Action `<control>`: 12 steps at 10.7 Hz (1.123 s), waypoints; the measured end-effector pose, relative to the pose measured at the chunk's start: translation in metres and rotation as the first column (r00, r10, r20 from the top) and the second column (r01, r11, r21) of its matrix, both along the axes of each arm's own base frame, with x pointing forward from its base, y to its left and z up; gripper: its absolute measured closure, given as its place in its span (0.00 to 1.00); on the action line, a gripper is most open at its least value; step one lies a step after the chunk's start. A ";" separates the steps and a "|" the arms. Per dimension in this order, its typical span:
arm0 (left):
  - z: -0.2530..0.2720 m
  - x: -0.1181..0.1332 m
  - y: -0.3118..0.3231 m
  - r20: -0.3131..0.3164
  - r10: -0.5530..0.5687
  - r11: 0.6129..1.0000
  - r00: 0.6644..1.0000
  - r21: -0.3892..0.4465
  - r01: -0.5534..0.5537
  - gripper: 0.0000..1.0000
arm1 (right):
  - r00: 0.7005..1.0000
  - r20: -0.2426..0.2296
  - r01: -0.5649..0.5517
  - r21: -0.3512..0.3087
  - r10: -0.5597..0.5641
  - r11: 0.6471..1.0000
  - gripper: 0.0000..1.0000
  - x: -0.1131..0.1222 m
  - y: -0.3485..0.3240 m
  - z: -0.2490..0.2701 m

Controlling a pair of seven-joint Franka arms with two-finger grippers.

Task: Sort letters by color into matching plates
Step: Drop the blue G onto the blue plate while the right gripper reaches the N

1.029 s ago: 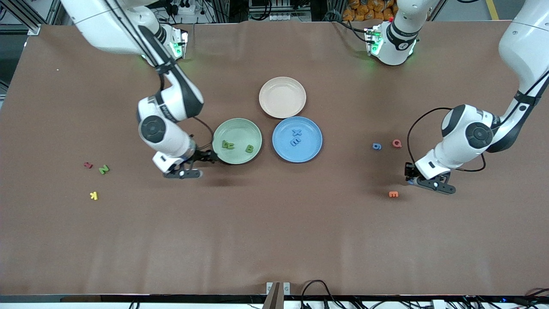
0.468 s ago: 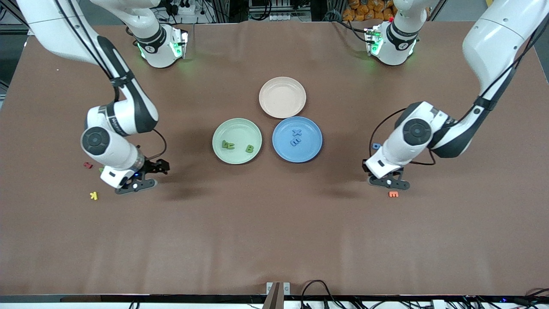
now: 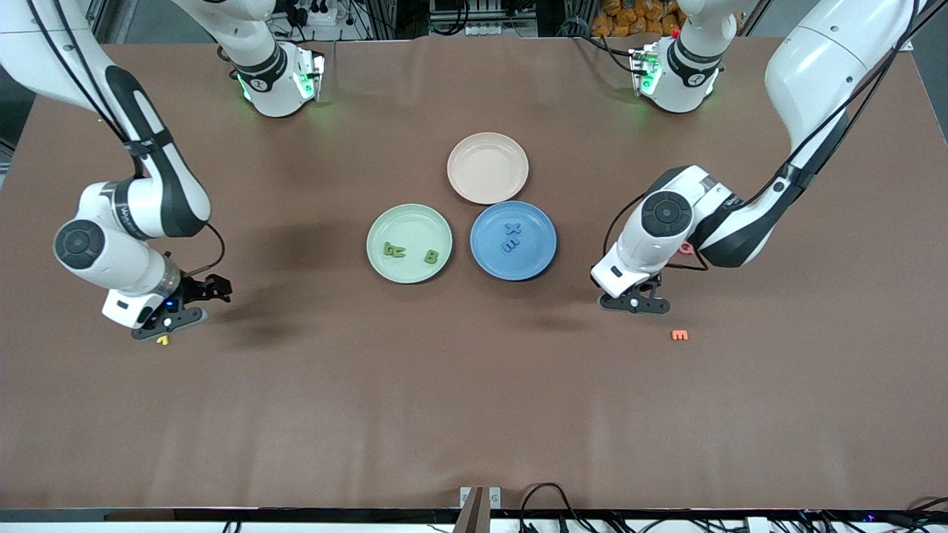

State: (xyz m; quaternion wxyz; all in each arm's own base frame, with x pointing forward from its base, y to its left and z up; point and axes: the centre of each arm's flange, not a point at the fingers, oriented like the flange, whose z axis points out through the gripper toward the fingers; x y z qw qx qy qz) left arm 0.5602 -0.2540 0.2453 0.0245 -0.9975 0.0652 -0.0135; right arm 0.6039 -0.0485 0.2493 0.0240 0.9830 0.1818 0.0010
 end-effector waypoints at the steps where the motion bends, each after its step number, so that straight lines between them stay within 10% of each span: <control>1: 0.000 -0.003 -0.008 0.002 0.011 1.000 1.000 -0.001 -0.011 0.65 | 1.000 0.007 -0.029 -0.001 0.029 1.000 0.00 -0.002 -0.012 0.000; 12: 0.002 -0.074 -0.132 0.020 0.159 0.987 0.987 -0.022 -0.159 0.65 | 0.963 0.015 -0.269 -0.056 0.270 0.961 0.00 -0.049 -0.083 -0.049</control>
